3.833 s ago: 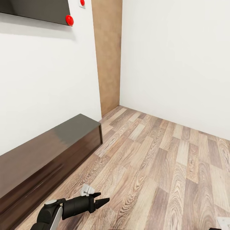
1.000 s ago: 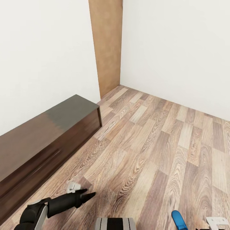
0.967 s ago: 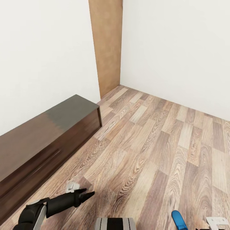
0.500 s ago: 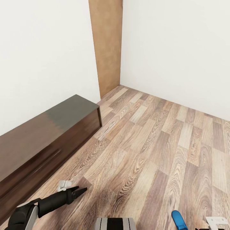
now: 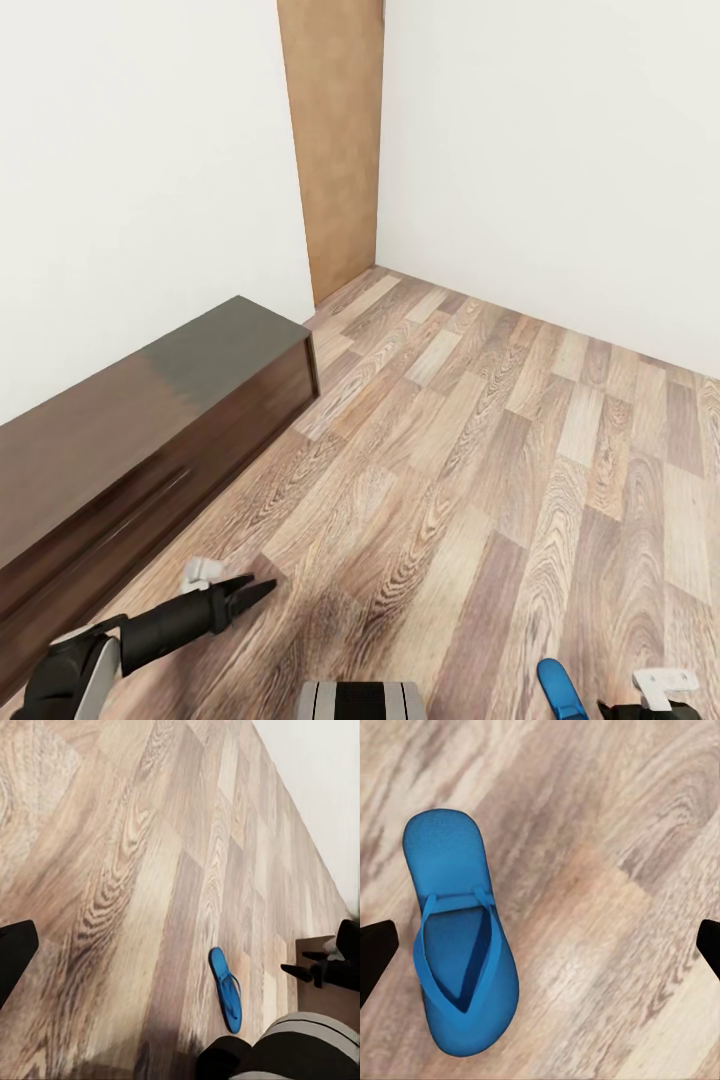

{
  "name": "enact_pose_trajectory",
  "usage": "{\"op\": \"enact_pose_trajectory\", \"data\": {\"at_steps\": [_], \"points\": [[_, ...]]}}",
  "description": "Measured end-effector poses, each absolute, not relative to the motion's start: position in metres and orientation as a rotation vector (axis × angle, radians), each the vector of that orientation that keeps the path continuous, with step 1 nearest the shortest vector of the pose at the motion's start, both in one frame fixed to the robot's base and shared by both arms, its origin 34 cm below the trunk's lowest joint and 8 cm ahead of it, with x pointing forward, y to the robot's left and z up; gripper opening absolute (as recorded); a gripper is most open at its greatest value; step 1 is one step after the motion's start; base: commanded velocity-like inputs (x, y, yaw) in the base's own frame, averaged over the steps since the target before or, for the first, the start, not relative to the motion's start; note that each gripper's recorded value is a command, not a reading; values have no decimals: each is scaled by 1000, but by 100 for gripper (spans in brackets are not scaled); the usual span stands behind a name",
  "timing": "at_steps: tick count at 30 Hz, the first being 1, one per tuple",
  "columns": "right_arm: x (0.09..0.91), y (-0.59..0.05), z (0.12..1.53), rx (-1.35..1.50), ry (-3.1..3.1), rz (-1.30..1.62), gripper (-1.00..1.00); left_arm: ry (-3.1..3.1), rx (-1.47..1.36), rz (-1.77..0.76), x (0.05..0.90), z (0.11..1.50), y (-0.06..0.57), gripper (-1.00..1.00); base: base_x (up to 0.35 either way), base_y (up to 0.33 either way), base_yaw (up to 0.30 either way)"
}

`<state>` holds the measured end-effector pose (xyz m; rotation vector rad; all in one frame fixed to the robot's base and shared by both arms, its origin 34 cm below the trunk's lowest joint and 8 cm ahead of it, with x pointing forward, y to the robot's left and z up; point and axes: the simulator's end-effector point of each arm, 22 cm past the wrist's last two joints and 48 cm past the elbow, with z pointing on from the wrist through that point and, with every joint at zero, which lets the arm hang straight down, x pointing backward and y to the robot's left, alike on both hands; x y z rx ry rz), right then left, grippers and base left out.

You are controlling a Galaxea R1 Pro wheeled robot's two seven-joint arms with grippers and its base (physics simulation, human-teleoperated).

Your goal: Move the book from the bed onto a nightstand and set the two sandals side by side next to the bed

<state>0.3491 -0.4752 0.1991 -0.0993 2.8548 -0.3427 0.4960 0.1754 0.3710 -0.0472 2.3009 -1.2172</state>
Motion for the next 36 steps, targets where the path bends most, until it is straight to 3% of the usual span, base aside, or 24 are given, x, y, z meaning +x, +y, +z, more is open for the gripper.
{"op": "enact_pose_trajectory", "data": {"at_steps": [32, 33, 36], "points": [[300, -439, 158, -156, 2915, -67, 100, 2309, -89, -1178, 503, 359, 192, 100, 0, 0, 0], [320, -374, 171, -301, 2757, 324, 100, 2312, -91, -1178, 503, 357, 192, 100, 0, 0, 0], [315, -365, 170, -316, 2758, 385, 100, 2323, -99, -1181, 501, 352, 192, 100, 0, 0, 0]]}}
